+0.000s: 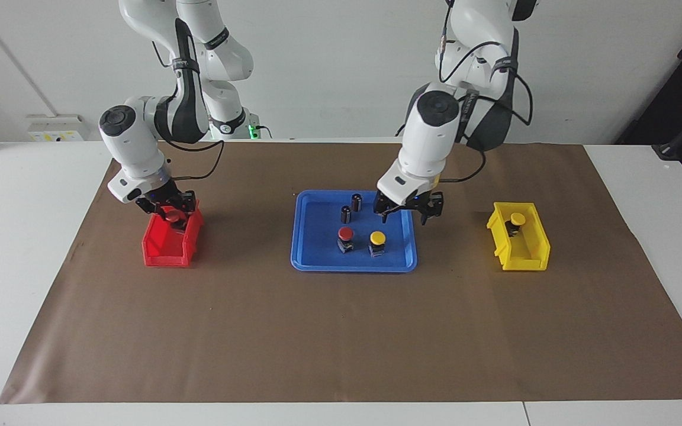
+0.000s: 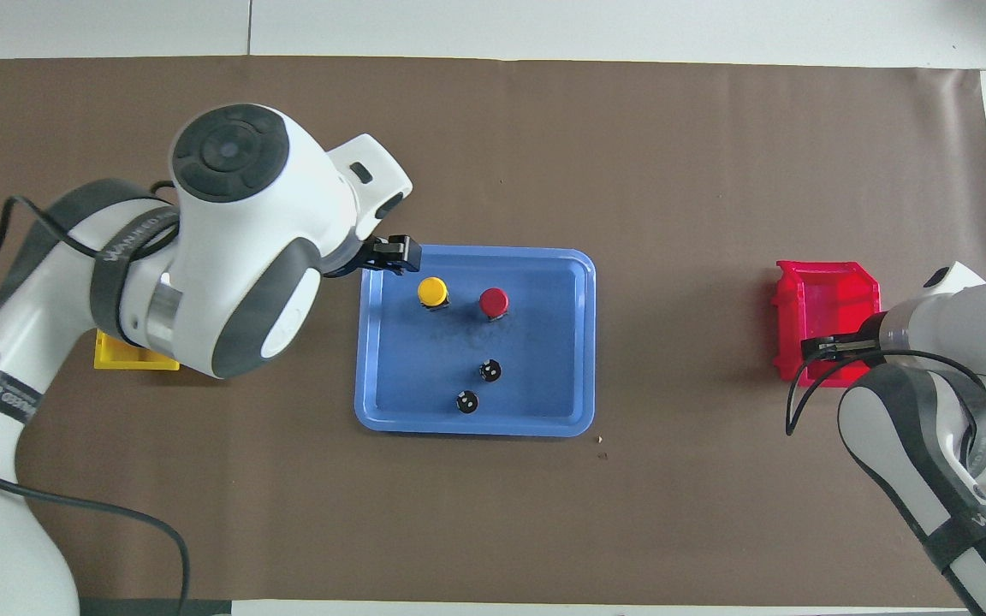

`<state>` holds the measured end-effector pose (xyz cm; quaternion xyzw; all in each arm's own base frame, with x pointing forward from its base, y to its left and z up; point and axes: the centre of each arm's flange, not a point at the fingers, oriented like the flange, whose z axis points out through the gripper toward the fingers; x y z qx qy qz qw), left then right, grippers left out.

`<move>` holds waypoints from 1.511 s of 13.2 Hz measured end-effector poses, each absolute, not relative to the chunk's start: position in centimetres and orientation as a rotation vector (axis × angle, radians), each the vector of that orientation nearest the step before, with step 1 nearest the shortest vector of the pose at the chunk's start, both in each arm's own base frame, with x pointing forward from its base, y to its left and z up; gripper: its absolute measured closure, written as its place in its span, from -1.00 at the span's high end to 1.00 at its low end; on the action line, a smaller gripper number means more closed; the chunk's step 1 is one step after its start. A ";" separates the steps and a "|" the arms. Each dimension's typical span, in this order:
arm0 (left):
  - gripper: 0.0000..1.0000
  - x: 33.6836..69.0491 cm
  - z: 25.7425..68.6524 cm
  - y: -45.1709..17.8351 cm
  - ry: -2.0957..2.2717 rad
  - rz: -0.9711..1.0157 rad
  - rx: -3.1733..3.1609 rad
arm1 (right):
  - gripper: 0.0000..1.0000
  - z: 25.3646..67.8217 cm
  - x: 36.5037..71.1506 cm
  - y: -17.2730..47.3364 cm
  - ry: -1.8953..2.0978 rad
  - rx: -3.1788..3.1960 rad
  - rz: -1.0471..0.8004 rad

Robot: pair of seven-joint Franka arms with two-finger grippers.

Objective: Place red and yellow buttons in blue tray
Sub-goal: 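Place the yellow button in the tray while the right gripper grasps red, then lower the red button into the tray while the left gripper grasps yellow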

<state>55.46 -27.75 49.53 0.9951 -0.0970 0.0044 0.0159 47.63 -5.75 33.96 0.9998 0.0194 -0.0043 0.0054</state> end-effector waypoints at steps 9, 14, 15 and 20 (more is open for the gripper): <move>0.98 59.1 46.5 -3.3 -0.468 0.009 3.085 | -0.18 45.4 53.3 -0.2 0.023 3.128 -0.120; 0.68 54.7 41.5 0.6 -0.436 -0.048 3.077 | -0.18 46.6 56.2 20.9 -0.244 3.174 0.123; 0.67 54.0 41.1 1.3 -0.413 -0.048 3.077 | -0.18 45.1 55.9 24.4 -0.292 3.193 0.145; 0.64 52.7 40.0 1.3 -0.110 -0.044 3.104 | -0.18 38.3 55.2 30.3 -0.349 3.187 0.096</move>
